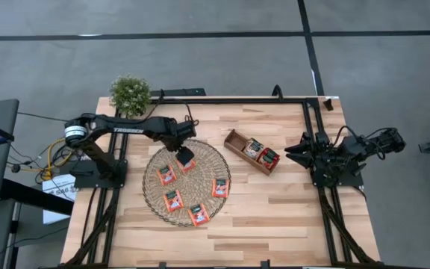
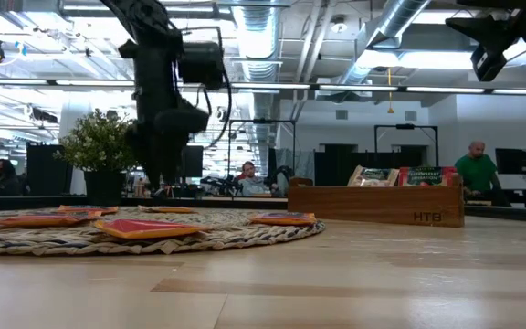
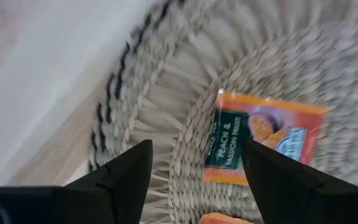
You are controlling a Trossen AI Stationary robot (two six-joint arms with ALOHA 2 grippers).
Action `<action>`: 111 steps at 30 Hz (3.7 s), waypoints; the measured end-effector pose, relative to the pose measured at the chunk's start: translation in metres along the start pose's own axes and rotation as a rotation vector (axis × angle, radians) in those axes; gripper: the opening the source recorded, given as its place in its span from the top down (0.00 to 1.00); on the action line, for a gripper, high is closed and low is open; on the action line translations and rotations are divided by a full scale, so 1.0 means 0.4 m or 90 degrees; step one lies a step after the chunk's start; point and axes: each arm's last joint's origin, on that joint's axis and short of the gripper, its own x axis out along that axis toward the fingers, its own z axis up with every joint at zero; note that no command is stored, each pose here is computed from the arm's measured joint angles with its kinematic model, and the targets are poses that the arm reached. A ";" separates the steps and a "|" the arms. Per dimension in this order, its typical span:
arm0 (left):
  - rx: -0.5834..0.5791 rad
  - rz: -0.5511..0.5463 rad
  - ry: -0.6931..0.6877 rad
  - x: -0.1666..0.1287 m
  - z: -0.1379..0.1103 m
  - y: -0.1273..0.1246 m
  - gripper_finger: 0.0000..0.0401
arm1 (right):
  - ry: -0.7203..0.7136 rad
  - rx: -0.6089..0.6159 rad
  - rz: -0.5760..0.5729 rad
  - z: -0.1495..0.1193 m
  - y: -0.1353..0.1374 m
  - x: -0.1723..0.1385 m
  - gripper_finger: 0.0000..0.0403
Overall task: Pick & Place Tea
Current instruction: Put the orange tea bag into the left section of the wooden organizer
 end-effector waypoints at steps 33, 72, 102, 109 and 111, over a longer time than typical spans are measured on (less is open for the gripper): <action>0.080 0.034 0.077 0.125 -0.007 -0.047 0.56 | -0.009 0.000 -0.020 0.001 -0.002 0.000 0.71; 0.233 0.114 -0.148 -0.136 0.171 -0.128 1.00 | -0.009 0.000 -0.020 0.001 -0.002 0.000 0.71; 0.765 0.150 -0.448 -0.200 0.270 -0.274 1.00 | -0.020 -0.001 -0.050 0.002 -0.006 0.000 0.71; 0.849 0.194 -0.424 -0.120 0.288 -0.300 1.00 | -0.021 -0.001 -0.049 0.002 -0.006 0.000 0.71; 0.861 0.203 -0.424 -0.103 0.292 -0.305 1.00 | -0.021 -0.001 -0.049 0.002 -0.006 0.000 0.71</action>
